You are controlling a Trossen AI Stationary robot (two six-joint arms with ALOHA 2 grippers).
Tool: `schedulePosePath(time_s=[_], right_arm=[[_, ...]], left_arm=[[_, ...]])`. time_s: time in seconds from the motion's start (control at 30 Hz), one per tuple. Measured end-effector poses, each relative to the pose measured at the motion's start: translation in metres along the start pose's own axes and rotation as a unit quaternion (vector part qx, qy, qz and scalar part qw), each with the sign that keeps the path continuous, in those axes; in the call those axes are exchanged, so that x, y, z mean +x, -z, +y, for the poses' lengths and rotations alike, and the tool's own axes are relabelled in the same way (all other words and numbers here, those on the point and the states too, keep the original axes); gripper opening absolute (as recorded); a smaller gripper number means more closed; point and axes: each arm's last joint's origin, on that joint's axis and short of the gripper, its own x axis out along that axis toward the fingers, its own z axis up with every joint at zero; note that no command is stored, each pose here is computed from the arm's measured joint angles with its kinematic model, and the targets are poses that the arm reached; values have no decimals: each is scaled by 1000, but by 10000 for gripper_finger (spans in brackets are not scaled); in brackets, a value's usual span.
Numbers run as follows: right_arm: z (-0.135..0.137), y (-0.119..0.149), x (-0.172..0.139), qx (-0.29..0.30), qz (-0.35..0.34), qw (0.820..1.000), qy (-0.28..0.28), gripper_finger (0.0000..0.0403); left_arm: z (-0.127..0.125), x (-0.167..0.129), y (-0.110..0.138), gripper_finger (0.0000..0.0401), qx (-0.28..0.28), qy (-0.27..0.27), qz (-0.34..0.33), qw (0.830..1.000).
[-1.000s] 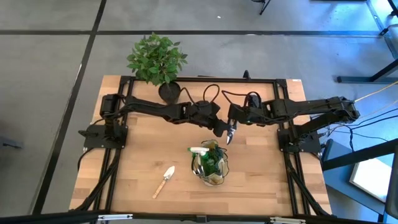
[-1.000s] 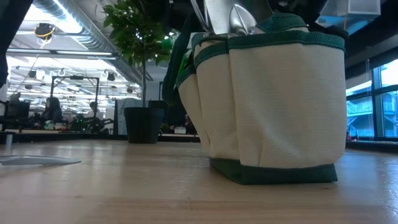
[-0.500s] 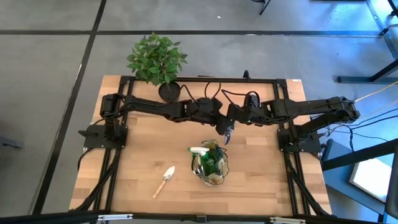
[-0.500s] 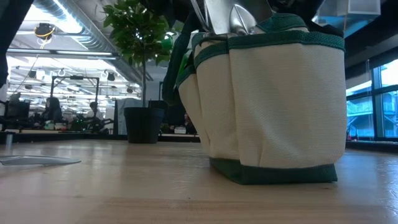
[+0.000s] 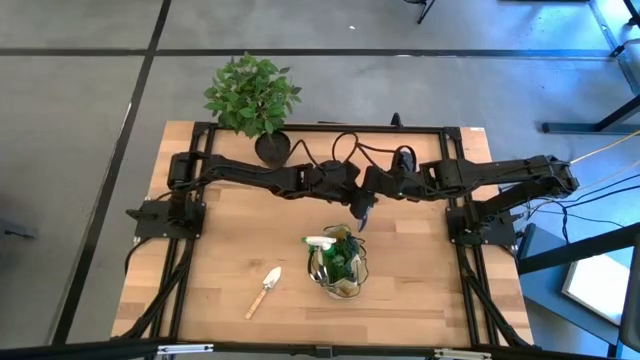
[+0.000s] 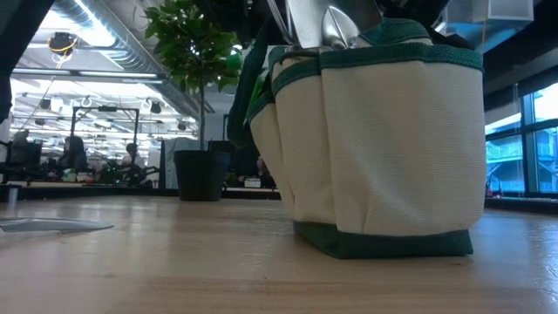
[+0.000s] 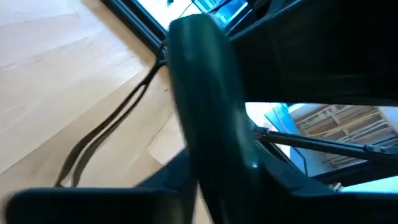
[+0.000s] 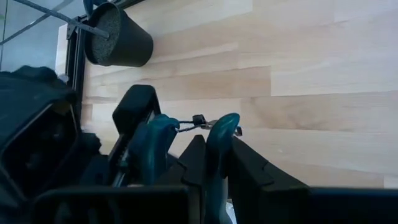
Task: Pick & Place Garden tools in Gardening bag
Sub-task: Put the green shear scissors into the brown gardening bag
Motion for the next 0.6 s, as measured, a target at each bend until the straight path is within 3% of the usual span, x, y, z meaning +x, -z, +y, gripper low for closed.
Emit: schedulePosePath(time_s=[0.07, 0.27, 0.5, 0.6], right_arm=[[0, 0, 0, -10, -3, 1000, 1, 40], [2, 0, 0, -53, 9, 998, -12, 48], [3, -4, -16, -92, 54, 993, -60, 174], [3, -8, -28, -96, 52, 990, -91, 210]], left_arm=[[1, 0, 1, 61, 8, 3, 10, 1000], [3, -4, -2, 61, 1, 13, 40, 999], [-19, -24, -6, 61, 38, 37, 50, 997], [-28, -37, -13, 61, 53, 33, 34, 997]])
